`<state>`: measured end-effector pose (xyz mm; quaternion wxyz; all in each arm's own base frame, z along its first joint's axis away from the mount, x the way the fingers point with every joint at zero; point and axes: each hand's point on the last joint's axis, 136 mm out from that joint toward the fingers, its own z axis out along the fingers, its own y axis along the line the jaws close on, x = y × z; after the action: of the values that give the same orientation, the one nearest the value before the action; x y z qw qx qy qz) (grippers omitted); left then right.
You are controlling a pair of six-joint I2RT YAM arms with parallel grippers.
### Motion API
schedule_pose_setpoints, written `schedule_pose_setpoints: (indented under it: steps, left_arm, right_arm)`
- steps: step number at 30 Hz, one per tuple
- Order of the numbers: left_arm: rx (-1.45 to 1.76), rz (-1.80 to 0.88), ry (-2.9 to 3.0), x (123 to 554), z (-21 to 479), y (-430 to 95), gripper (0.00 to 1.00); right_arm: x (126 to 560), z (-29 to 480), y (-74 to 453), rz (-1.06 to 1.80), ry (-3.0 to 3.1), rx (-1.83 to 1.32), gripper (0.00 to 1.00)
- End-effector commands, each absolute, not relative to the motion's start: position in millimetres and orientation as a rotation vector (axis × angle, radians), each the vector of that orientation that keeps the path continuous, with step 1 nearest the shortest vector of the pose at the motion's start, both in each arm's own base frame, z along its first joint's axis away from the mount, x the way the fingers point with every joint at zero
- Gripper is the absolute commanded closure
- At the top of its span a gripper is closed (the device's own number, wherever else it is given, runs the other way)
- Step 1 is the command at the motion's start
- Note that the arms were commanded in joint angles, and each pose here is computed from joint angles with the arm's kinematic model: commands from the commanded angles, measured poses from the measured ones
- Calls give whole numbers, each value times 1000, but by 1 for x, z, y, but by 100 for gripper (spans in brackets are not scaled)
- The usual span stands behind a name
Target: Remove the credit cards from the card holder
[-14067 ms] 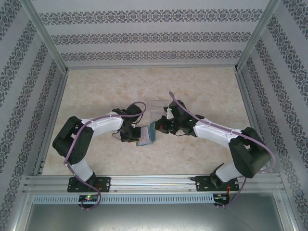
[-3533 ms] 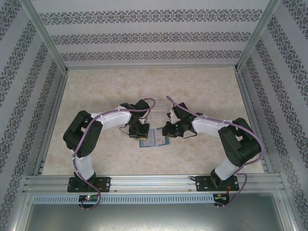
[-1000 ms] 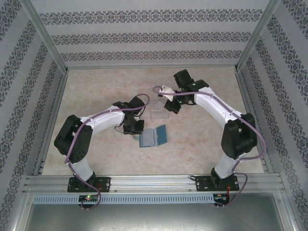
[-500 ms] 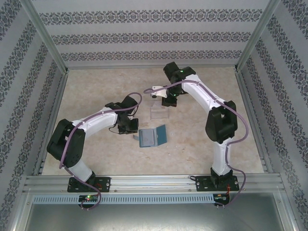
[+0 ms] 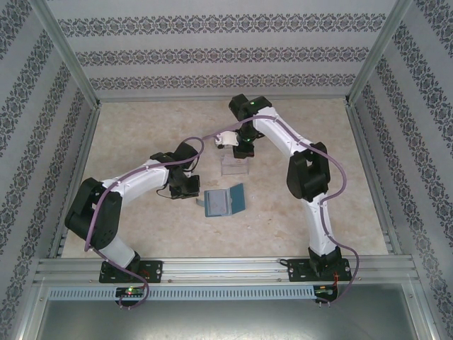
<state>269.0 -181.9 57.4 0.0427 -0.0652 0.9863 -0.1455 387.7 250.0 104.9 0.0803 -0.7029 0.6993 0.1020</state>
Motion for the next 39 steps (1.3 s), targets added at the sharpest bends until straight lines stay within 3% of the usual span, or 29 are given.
schedule_pose_setpoints:
  steps: [1,19,27,39]
  left_arm:
    - [-241,-438,2982,274,64,-174,94]
    - [-270,-442,2976,271,64,-166,94]
    - [-280,-449,2966,273,66,-163,94]
    - [-279,-466,2957,276,68,-164,93]
  right_arm:
    - [382,98,246,295,2100,-2178,100]
    - [359,61,254,387,2170,-2302,100]
    - [364,65,258,371,2175,-2293,83]
    - [386,108,249,204,2136,-2207,78]
